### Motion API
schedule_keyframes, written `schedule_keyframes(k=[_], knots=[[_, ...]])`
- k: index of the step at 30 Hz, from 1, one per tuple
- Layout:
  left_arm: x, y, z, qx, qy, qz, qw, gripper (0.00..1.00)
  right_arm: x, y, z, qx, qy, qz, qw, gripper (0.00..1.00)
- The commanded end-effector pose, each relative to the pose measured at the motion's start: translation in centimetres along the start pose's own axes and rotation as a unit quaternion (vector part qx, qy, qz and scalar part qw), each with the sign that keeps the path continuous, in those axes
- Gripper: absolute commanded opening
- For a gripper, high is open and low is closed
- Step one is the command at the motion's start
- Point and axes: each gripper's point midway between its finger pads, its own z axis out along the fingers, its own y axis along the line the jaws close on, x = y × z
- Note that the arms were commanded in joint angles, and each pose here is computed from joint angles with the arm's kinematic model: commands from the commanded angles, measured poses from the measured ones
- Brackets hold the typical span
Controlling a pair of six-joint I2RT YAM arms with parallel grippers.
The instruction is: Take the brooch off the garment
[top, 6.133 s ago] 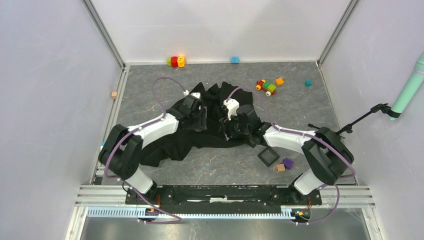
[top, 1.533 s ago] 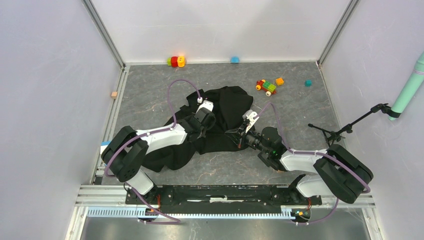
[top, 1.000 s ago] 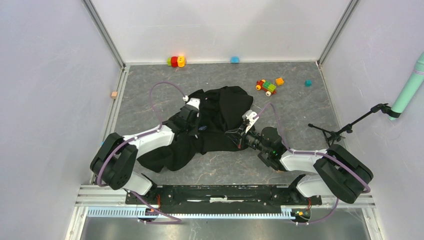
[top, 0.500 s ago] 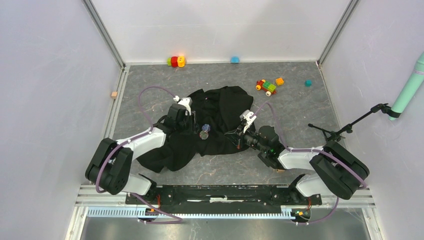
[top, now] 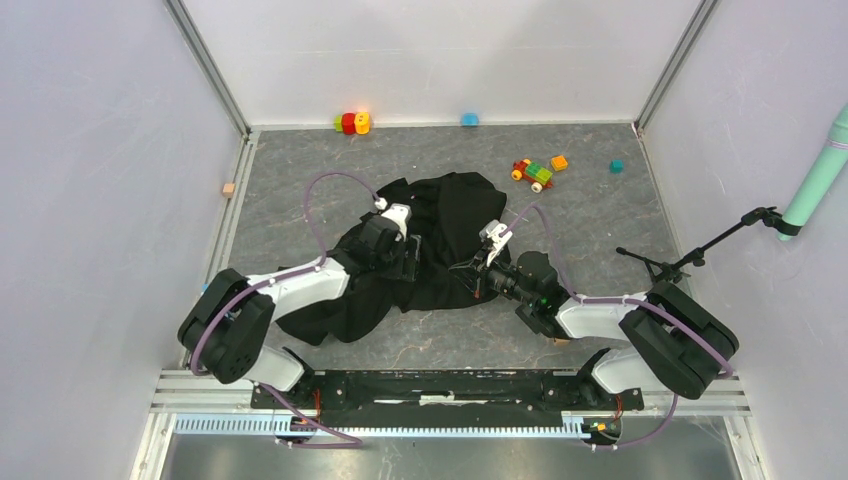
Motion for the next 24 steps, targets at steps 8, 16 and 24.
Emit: schedule_keyframes(k=[8, 16, 24], knots=[[-1.0, -0.3, 0.9, -0.088, 0.010, 0.108, 0.990, 0.63, -1.8, 0.3, 0.8, -0.008, -0.020, -0.014, 1.000, 0.00], [0.4, -0.3, 2.6, -0.096, 0.052, 0.110, 0.988, 0.60, -1.8, 0.3, 0.8, -0.008, -0.019, -0.015, 1.000, 0.00], [0.8, -0.6, 2.9, -0.083, 0.067, 0.118, 0.987, 0.42, -1.8, 0.2, 0.8, -0.006, -0.019, -0.016, 1.000, 0.00]])
